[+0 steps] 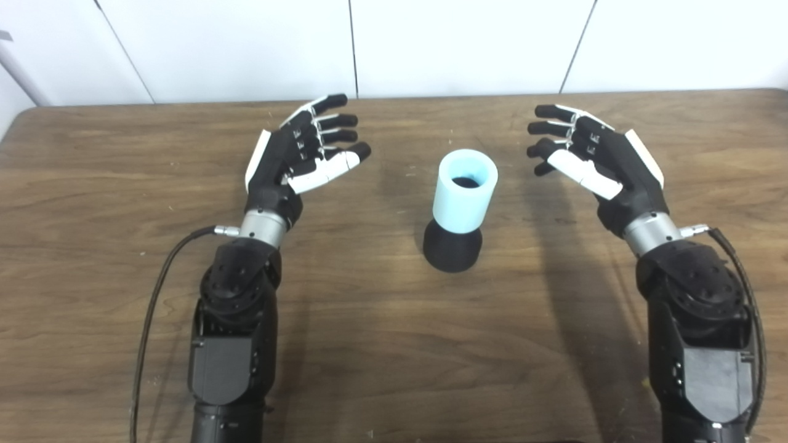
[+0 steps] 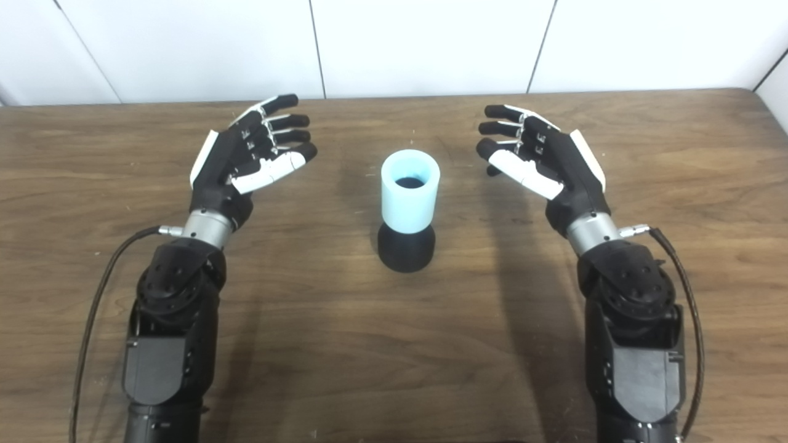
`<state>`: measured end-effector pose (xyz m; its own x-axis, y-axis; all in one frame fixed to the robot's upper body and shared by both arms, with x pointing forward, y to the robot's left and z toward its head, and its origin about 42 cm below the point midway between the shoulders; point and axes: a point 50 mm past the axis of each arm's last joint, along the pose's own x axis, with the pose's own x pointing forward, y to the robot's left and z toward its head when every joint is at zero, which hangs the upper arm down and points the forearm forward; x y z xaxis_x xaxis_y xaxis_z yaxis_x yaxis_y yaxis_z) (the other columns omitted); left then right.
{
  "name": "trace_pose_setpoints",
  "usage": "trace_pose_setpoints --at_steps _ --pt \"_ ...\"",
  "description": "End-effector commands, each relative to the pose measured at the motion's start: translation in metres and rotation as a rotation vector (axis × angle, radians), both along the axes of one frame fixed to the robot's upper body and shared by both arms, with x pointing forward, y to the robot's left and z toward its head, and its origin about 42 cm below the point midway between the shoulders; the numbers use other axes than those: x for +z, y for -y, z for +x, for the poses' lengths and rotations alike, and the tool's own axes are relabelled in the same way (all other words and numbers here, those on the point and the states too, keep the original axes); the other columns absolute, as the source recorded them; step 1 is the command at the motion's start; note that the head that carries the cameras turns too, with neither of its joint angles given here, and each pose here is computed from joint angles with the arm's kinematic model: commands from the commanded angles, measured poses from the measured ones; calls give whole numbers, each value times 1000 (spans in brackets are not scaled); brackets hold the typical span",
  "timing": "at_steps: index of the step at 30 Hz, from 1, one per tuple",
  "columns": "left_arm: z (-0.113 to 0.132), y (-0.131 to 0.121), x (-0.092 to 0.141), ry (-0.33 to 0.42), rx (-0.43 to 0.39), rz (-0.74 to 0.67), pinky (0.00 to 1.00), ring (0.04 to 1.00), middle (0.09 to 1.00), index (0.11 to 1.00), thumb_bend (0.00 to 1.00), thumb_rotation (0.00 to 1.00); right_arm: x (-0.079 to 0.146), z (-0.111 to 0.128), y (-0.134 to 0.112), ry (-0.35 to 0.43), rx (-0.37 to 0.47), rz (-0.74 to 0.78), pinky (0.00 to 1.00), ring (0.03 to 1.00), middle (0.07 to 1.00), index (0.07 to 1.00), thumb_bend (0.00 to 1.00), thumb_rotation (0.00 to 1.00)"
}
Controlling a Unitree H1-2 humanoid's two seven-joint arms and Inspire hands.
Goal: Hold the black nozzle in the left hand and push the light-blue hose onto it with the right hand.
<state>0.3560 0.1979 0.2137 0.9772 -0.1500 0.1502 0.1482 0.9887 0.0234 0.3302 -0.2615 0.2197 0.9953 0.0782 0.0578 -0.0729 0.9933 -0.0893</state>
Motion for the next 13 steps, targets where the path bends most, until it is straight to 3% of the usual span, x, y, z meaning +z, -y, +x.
trace_pose_setpoints --at_steps 1,13 --pt "3 -1 20 72 -23 -8 601 678 685 712 551 122 11 2 -2 44 -9 43 529 639 727 760 575 398" --pt "5 -11 16 16 -113 9 631 725 729 769 602 187 1 -7 4 29 -48 113 541 665 749 776 581 407"
